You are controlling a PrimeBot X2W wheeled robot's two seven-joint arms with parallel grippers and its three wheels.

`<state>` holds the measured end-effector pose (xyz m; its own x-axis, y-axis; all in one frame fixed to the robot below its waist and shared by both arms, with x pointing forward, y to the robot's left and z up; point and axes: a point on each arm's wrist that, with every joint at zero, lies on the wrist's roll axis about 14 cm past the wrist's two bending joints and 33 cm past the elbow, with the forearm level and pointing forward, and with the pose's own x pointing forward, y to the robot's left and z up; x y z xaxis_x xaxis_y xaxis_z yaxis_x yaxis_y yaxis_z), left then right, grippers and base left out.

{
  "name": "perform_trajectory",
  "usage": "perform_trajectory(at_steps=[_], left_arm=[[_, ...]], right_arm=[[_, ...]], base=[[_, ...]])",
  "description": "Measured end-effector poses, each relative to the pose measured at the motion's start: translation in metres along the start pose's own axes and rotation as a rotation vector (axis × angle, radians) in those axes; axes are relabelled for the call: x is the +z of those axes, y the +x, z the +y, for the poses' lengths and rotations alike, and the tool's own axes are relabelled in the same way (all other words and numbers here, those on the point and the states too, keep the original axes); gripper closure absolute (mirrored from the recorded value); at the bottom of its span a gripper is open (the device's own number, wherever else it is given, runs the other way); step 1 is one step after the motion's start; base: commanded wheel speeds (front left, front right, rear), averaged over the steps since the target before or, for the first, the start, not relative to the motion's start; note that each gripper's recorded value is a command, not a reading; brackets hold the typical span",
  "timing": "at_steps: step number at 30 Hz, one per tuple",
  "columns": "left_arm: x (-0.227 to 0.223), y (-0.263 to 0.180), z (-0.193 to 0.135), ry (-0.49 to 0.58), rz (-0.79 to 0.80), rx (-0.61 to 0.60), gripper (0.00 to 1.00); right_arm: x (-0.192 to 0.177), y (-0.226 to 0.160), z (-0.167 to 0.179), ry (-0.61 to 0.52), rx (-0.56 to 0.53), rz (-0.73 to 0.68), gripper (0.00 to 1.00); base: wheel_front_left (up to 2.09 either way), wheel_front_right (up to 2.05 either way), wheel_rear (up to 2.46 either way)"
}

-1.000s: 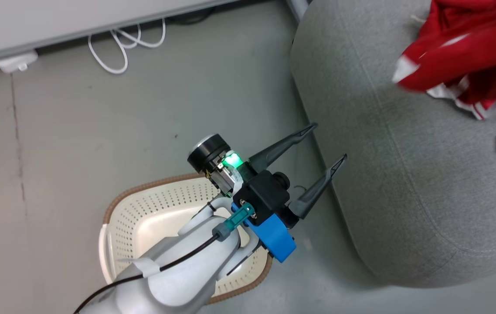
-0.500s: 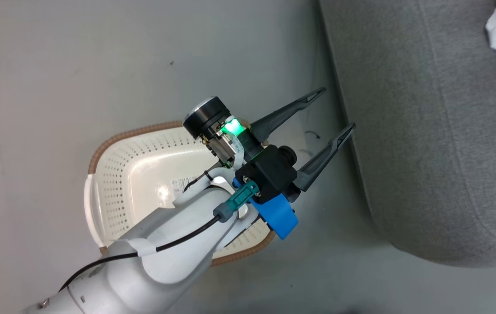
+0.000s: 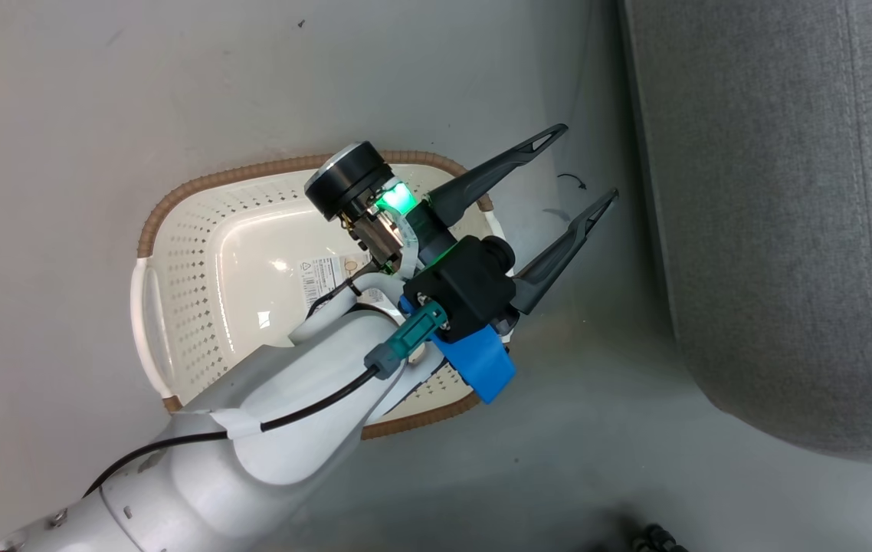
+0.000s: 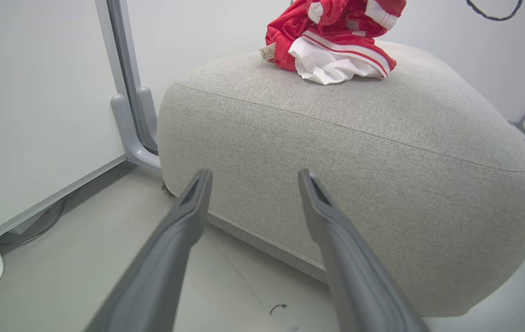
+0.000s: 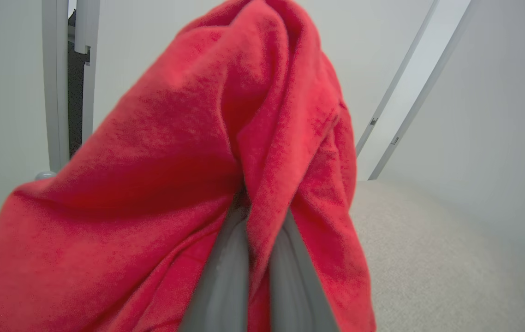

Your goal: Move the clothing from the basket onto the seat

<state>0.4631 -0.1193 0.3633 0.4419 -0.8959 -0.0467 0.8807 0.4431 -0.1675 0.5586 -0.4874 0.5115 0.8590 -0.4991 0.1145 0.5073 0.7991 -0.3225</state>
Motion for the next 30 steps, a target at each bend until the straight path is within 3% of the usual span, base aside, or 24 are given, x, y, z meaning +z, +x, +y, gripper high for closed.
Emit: perform_trajectory(at_steps=[6,12,13,14,15,20,30], left_arm=[[-0.003,-0.001,0.004,-0.001,0.002,0.006,0.0],[-0.004,-0.003,0.008,0.007,0.005,0.018,0.0],[-0.003,-0.003,0.009,0.011,0.006,0.019,0.0],[-0.002,-0.003,0.009,0.016,0.004,0.021,0.0],[0.0,-0.003,0.009,0.018,0.0,0.022,0.0],[0.014,-0.004,0.003,0.033,-0.015,0.024,0.0],[0.052,-0.016,-0.009,0.052,-0.046,0.079,0.0]], right_arm=[[-0.054,-0.012,0.015,0.056,-0.017,0.151,1.0],[-0.074,-0.02,0.027,0.058,-0.007,0.211,1.0],[-0.071,-0.02,0.026,0.062,-0.012,0.207,0.79],[-0.068,-0.018,0.024,0.064,-0.015,0.199,0.33],[-0.064,-0.017,0.022,0.067,-0.019,0.189,0.0],[-0.034,-0.019,0.008,0.086,-0.029,0.119,0.0],[0.011,-0.064,-0.008,0.134,0.005,0.011,0.0]], base=[[0.0,0.0,0.0],[0.0,0.0,0.0],[0.0,0.0,0.0],[0.0,0.0,0.0],[0.0,0.0,0.0],[0.0,0.0,0.0],[0.0,0.0,0.0]])
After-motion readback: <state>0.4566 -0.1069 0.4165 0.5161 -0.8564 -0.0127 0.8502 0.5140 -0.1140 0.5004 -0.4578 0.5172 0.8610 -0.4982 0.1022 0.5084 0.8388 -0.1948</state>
